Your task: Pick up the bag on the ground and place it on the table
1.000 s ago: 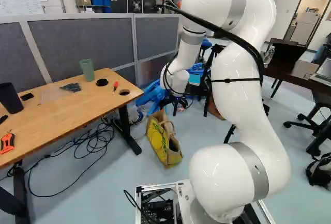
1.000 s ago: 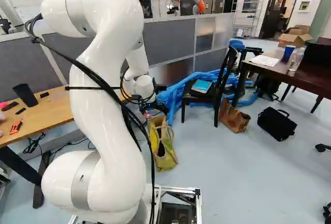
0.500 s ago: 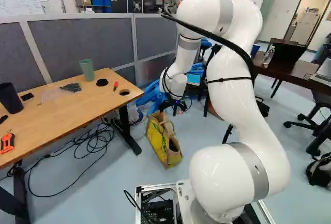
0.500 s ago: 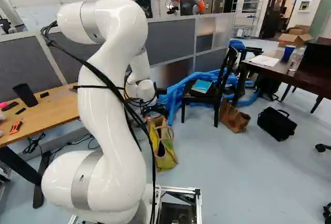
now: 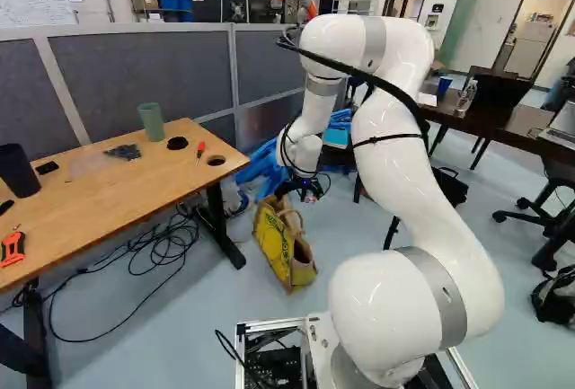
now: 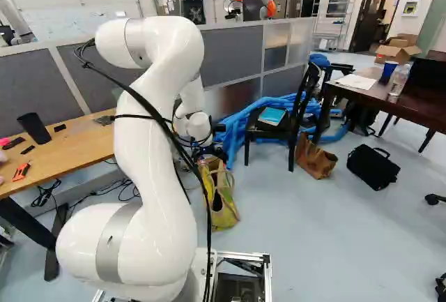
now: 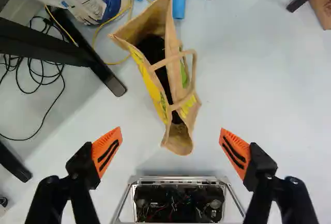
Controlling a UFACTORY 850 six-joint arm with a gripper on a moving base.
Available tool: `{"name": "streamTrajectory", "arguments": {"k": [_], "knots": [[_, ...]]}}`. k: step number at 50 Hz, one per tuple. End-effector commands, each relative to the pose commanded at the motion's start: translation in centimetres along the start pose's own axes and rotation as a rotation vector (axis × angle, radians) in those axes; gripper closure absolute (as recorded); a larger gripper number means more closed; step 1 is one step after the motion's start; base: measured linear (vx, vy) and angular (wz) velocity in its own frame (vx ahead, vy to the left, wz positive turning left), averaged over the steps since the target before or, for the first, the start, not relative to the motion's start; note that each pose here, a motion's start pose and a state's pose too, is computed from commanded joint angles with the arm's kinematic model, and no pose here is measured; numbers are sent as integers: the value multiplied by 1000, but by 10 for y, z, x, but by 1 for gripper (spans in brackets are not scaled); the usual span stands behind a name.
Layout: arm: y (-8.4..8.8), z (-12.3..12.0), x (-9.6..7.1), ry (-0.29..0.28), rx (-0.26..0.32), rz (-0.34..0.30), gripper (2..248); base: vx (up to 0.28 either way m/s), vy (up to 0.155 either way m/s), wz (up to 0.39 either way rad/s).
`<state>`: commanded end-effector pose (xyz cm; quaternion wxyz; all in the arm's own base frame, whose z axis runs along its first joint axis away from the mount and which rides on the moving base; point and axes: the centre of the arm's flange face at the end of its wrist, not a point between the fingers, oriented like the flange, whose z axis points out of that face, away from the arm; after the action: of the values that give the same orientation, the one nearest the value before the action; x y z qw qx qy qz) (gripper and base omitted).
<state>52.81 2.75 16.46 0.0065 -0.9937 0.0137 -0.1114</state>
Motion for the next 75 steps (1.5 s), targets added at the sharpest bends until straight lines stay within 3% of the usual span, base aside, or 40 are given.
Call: {"name": "streamTrajectory", "arguments": {"k": [75], "knots": [[0,123,31,-35,-4,4,3,0,0,0]]}}
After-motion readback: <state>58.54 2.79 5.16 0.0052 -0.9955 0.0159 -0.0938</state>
